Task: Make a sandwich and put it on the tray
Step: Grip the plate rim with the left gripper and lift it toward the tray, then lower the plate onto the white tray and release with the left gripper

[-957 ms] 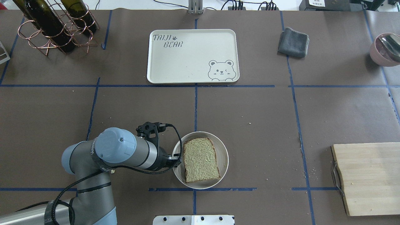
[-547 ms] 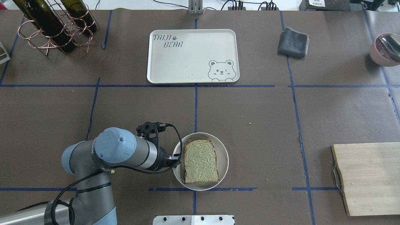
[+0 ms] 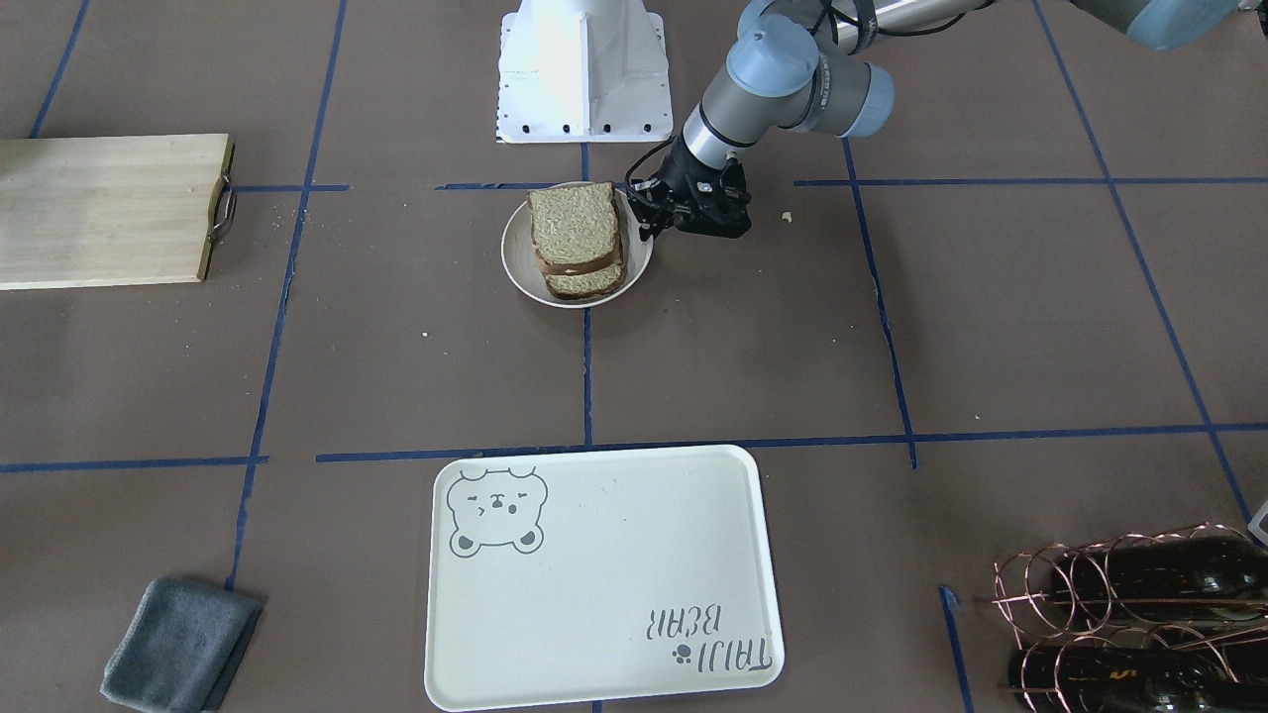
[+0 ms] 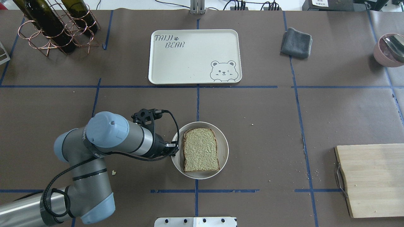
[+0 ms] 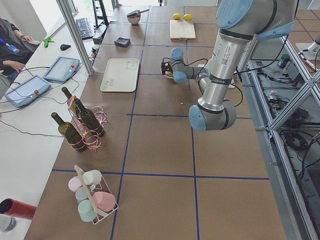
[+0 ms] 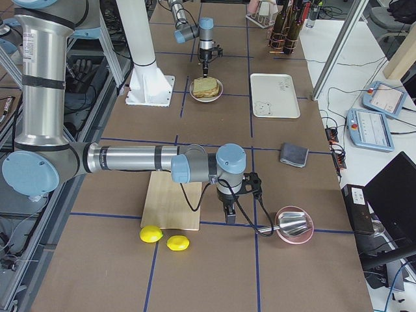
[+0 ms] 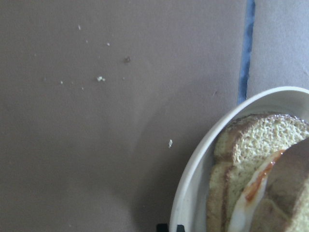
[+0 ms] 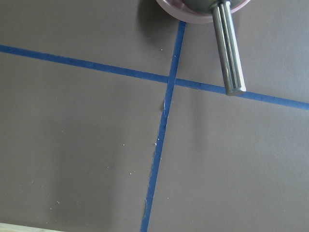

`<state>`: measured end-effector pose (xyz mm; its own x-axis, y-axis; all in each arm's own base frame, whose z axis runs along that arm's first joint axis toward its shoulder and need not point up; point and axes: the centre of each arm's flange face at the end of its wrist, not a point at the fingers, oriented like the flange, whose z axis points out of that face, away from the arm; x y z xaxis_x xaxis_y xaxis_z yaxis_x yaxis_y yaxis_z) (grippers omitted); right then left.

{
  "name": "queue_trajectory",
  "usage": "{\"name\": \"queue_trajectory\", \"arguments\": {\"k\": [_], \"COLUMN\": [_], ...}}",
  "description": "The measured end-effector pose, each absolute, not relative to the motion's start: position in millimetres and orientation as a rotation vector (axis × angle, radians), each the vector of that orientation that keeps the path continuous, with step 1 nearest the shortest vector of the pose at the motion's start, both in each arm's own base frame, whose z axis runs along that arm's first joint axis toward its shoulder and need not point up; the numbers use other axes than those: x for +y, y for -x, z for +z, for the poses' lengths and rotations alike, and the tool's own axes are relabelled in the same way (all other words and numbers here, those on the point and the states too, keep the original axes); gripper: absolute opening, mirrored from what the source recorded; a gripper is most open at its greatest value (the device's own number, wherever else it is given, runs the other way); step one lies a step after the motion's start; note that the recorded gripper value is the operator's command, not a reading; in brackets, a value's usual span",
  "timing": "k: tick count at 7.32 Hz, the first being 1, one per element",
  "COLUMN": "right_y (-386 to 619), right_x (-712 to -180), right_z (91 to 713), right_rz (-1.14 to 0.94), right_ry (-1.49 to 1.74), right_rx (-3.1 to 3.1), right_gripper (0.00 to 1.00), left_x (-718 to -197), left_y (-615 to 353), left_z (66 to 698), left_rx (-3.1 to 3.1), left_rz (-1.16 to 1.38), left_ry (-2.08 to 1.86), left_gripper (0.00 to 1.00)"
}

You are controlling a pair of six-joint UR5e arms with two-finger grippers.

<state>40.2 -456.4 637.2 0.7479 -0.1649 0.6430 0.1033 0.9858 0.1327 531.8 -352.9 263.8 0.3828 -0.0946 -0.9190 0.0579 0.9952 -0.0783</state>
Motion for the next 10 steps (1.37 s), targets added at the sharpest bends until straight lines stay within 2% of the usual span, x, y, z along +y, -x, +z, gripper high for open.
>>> {"name": "queue_trajectory", "arguments": {"k": [4,7,10], "right_y": [-40.3,-40.4,-40.4], "right_x": [-455.8,-455.4,-455.5], "right_z": [640.1,640.5,639.5], "right_rz": [-0.151,-0.153,-0.16], "right_ry": [-0.089,-0.089,-0.094], "right_rx": [-0.709,-0.709,-0.709], "right_gripper": [1.0,1.0,1.0], "left_x": [-496.0,-607.9,-681.4], "left_y": [-439.6,-429.4,-448.9], "left_z": [232.2,209.1,208.8], "left_rx": [1.227,1.205,1.202], "left_rz": [-0.142,-0.203,-0.205], "left_ry": [-0.012,0.018,0.047], "left_gripper": [0.0,0.0,0.0]}}
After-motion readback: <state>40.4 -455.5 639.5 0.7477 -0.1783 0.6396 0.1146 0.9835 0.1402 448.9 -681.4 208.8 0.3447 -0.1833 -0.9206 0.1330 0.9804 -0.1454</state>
